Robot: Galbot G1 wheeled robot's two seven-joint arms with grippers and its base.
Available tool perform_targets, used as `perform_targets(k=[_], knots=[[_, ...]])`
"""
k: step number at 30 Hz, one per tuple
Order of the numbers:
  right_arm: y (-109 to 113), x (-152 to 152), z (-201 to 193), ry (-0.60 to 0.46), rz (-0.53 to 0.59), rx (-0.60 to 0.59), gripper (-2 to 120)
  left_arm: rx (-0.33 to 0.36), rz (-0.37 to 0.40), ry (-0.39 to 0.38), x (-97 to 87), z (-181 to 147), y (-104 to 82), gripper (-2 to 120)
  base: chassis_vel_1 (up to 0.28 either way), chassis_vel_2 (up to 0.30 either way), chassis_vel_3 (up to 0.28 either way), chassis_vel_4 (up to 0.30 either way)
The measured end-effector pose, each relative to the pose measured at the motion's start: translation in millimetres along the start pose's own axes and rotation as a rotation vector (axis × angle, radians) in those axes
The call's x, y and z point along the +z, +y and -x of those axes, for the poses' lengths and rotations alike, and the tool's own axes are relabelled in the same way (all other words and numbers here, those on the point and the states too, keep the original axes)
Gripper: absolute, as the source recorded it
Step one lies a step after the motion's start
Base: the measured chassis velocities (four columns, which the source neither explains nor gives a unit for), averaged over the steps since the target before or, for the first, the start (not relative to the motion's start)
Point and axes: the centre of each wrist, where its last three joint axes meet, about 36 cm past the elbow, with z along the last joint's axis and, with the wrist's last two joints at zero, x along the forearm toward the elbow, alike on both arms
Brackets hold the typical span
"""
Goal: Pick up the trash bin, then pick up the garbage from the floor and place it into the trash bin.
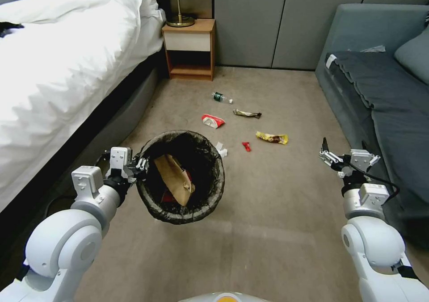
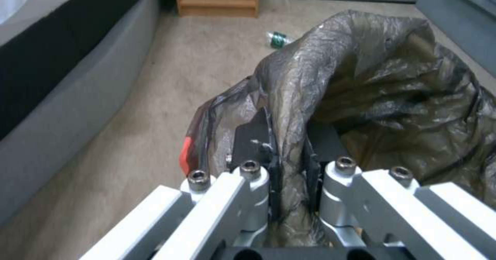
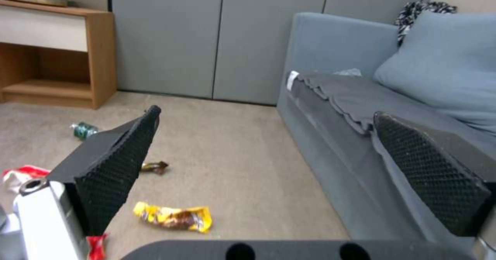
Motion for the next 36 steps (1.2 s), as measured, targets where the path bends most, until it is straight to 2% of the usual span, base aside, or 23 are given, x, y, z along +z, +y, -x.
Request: perform_targets(k=[36], knots=[[0.6,4.9,-2.2,0.012,0.0,0.005,100,-0.004,0.003,0.006,2.7,2.3,1.3,6,-0.224,0.228,0.226,-0.228]])
